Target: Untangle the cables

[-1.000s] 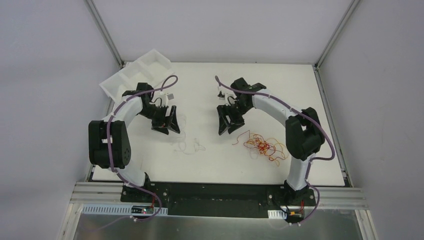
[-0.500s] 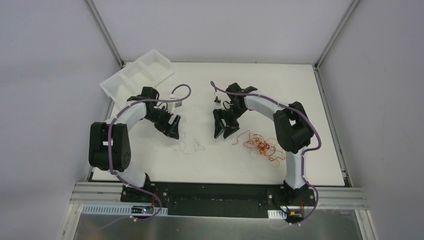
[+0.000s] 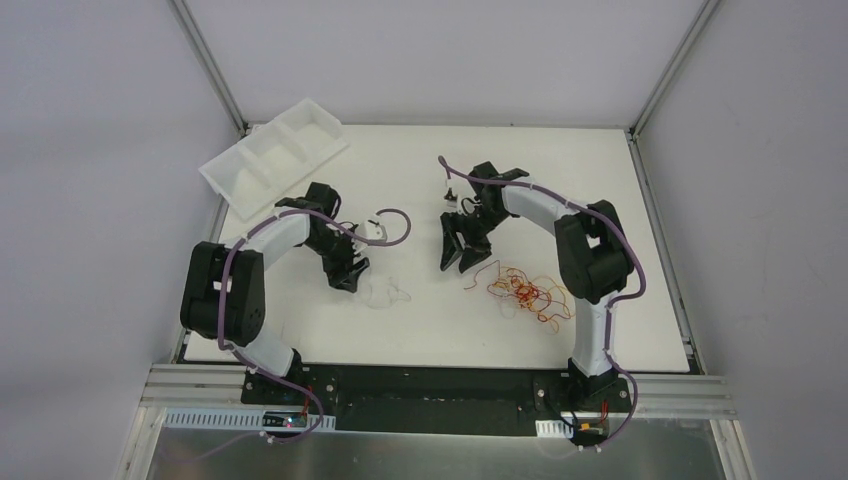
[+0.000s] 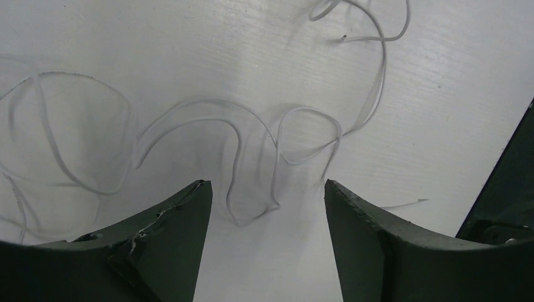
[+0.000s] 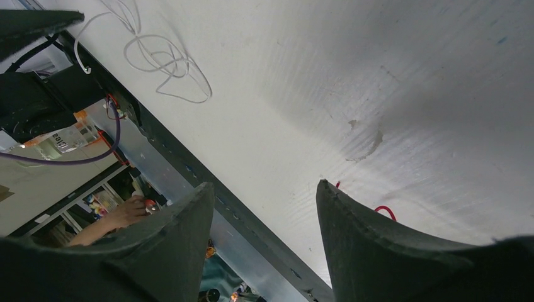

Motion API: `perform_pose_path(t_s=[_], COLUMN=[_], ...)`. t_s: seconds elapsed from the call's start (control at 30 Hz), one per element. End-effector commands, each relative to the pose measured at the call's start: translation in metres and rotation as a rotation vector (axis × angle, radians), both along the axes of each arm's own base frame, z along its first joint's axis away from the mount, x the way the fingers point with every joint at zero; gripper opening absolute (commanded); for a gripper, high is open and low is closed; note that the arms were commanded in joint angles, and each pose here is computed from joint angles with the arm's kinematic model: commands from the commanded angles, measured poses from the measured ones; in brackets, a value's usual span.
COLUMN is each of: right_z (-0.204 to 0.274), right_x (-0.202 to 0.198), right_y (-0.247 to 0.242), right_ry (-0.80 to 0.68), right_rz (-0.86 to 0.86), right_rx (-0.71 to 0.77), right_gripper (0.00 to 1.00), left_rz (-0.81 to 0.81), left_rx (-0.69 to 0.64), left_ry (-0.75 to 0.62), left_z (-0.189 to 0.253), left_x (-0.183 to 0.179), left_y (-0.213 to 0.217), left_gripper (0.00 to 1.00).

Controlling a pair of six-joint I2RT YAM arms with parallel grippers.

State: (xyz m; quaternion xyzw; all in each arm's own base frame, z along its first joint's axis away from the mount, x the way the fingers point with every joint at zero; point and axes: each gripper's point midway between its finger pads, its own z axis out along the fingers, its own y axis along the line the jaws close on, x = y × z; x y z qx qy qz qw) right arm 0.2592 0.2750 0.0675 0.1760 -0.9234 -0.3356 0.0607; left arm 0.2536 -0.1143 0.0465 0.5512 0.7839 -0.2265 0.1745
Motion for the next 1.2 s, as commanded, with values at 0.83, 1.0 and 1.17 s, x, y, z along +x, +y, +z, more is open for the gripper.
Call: perform_pose_path(t_s=[0.83, 1.0, 1.17], right_z=[0.018, 0.018, 0.019], right_x=[-0.006, -0.012, -0.017], right_y=[-0.019, -0.027, -0.031], right_ry=[-0.048, -0.051, -0.052], right_rz=[0.008, 0.006, 0.007], right_rx=[-0.034, -0.046, -0.050], right_gripper=[0.61, 0.61, 0.61], left_rz=[0.133, 0.229, 0.348], left_rx=[0.104, -0.030, -0.073], left_ry=[-0.209, -0.343, -0.488], left_z=[0.018, 0.140, 0.249], left_x=[0.001, 0.008, 0.028], left_y=[0.008, 0.000, 0.012], left_gripper=[0.00, 0.00, 0.00])
